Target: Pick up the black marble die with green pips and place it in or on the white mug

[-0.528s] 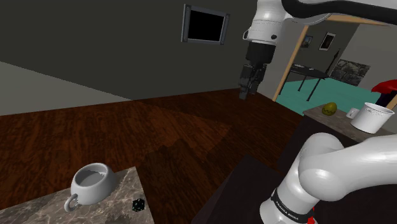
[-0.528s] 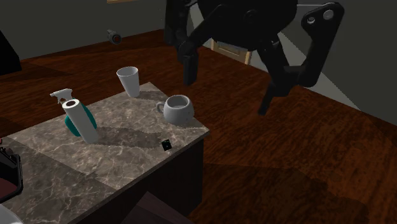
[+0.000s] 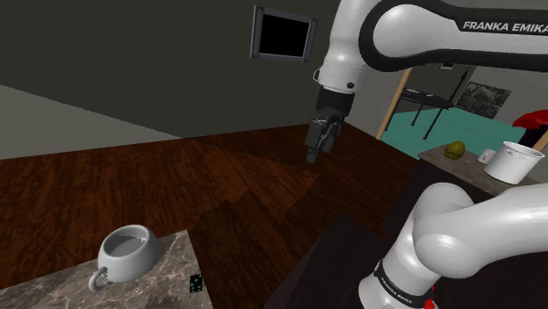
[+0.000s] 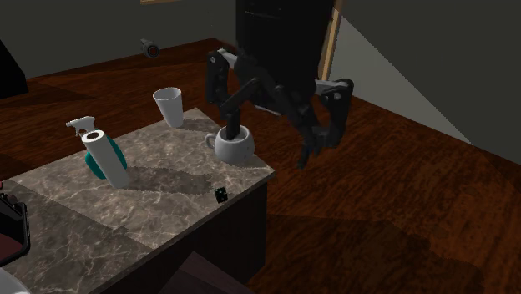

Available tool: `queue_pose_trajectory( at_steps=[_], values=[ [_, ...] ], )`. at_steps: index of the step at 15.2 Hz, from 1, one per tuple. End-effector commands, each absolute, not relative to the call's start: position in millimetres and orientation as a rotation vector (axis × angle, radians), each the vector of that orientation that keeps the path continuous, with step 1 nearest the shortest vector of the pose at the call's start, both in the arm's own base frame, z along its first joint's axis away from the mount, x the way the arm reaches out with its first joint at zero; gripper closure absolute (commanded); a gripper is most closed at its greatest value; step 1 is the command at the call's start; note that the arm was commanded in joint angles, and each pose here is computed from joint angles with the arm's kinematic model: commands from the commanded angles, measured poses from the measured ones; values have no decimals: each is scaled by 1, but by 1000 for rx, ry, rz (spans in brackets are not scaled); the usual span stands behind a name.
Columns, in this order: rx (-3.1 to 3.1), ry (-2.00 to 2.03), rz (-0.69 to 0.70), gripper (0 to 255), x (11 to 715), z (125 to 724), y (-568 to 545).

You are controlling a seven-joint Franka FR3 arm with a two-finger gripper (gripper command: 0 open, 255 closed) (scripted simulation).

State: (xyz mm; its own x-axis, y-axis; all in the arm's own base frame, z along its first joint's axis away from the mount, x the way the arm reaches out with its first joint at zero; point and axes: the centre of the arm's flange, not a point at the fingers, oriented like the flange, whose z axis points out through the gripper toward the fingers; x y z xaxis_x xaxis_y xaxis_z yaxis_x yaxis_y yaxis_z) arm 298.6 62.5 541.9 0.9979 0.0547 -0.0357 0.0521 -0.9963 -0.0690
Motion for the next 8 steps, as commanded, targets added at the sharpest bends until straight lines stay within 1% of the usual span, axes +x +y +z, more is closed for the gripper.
queue_pose_trajectory(
  at_steps=[1,8],
  values=[
    [-3072,-97,37,0,303,520,76],
    [-3072,-152,-23,0,323,446,124]
  ],
)
